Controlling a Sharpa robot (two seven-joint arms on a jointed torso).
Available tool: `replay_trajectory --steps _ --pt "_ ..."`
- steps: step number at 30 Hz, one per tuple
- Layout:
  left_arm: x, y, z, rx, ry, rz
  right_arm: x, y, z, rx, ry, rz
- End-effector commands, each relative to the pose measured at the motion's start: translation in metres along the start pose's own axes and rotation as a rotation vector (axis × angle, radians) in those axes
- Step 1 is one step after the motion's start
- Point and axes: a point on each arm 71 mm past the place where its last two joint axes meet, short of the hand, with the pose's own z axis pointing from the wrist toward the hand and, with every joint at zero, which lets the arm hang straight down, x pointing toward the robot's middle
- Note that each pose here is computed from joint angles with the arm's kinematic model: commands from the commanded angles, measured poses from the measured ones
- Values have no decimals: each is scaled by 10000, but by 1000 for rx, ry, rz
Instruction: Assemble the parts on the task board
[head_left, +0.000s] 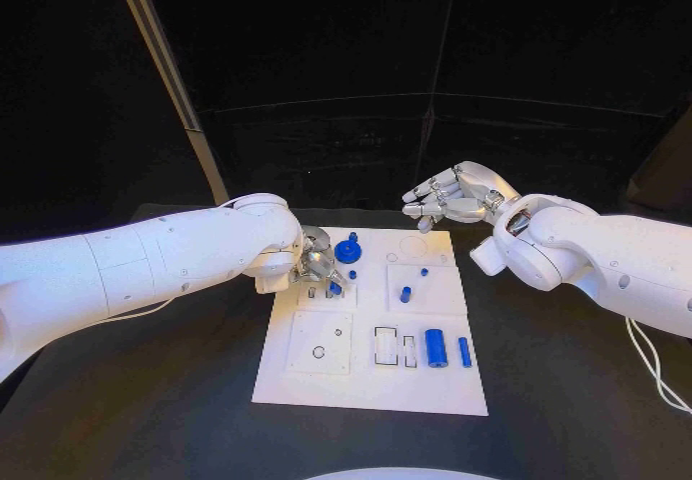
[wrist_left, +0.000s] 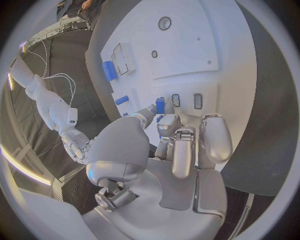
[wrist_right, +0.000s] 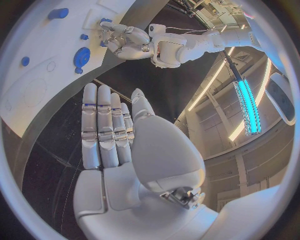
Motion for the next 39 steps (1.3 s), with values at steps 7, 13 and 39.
replay_trajectory --steps 7,13,39 --pt "-1 117 -58 19 -135 -74 -16 -1 4 -3 6 -3" --pt "68 181 -46 12 -152 -67 -25 -9 4 -2 5 -3" --pt "205 225 -14 -11 -115 35 -31 -17 2 -2 7 -4"
